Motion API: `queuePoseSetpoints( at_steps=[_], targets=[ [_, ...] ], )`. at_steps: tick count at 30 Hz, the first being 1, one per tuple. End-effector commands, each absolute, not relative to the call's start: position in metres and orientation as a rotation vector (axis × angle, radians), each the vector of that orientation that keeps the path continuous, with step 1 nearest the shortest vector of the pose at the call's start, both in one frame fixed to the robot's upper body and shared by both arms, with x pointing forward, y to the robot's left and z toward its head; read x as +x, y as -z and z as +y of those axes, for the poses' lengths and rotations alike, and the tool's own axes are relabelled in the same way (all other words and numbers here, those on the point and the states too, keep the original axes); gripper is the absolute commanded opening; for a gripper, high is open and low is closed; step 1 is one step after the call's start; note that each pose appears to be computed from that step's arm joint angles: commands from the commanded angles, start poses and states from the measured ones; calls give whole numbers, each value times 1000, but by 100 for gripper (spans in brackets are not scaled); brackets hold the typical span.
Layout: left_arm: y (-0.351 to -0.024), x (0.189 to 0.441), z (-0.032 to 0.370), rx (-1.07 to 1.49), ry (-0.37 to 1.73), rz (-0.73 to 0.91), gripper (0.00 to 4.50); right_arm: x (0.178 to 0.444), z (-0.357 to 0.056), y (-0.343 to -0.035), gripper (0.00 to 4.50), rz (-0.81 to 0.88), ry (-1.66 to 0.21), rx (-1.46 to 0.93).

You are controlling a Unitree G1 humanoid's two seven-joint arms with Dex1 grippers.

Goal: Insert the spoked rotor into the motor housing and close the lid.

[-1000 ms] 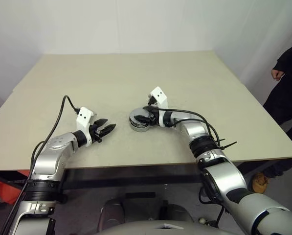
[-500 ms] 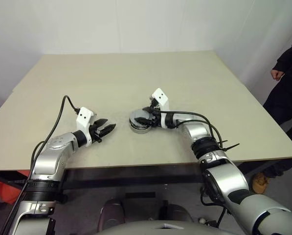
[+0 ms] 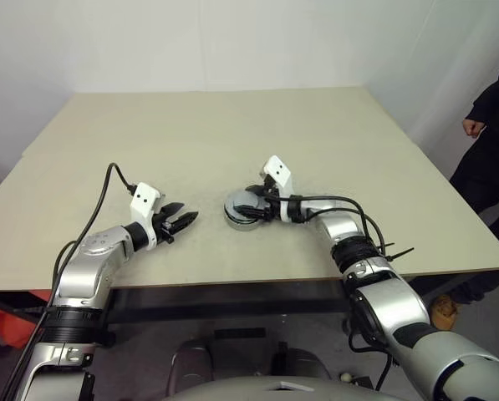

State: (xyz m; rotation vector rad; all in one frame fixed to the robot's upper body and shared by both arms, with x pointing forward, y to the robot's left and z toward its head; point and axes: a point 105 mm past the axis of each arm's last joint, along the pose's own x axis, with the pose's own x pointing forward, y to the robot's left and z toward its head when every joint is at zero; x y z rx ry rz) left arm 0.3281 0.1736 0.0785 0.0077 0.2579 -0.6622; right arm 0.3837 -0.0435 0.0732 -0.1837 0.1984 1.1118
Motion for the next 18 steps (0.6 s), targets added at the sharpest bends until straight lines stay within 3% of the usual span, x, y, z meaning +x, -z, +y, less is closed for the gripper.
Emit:
queuePoseSetpoints(
  at_steps=[1,18],
  targets=[
    [-93,330,171,42,672,201,256,389,-50,-86,315,139,-1109,-214],
    [-92,329,171,41,672,203,256,383,-60,-86,315,154,-1185,-225]
  ],
)
